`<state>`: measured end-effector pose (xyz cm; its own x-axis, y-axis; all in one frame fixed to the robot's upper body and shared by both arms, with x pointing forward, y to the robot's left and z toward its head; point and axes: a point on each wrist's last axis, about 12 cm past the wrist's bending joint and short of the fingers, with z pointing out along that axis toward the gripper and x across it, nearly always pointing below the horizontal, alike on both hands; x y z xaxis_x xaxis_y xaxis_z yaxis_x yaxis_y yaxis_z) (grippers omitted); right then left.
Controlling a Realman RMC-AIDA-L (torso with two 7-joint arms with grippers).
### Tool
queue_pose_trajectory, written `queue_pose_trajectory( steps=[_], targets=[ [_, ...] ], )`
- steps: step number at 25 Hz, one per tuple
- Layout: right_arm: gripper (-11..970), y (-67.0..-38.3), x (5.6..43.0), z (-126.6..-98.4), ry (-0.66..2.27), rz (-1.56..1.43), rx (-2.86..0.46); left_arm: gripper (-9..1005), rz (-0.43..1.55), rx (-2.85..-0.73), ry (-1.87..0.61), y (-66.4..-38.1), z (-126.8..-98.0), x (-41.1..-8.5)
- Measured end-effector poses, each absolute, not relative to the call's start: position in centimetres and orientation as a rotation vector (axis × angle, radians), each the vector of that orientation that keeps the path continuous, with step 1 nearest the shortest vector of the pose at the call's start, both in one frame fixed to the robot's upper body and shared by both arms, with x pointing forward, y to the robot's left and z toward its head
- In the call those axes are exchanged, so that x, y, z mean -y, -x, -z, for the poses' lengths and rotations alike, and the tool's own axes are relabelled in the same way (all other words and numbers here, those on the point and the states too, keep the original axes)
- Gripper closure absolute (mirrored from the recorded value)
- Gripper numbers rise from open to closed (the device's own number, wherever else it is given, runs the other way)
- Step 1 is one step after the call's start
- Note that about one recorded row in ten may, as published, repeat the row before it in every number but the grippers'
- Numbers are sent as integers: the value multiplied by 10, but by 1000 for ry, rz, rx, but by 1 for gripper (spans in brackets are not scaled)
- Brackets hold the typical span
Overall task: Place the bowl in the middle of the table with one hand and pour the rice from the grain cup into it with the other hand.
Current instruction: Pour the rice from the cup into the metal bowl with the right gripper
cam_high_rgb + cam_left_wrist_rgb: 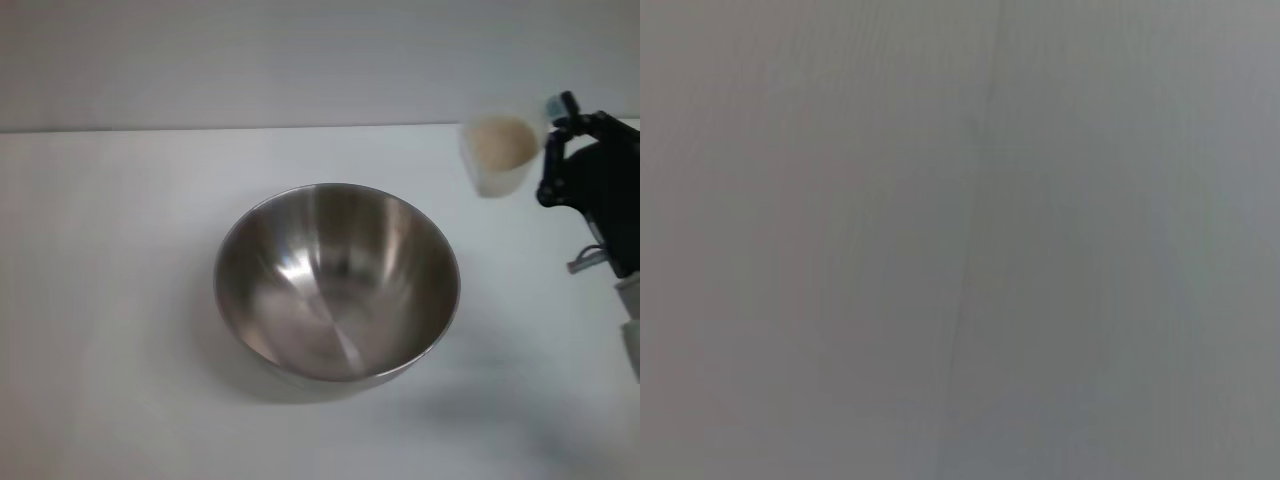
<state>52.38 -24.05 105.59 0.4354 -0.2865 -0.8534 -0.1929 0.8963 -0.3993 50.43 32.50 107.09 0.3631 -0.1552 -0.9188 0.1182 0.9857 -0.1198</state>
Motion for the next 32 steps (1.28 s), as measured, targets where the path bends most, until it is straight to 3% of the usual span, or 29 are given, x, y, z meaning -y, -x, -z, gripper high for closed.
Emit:
queue_pose_trajectory(
  steps=[32],
  targets=[
    [943,-533,185,-1054,1165,676,-711,380,198,-1165,24,-506,-1074,-319]
  ],
)
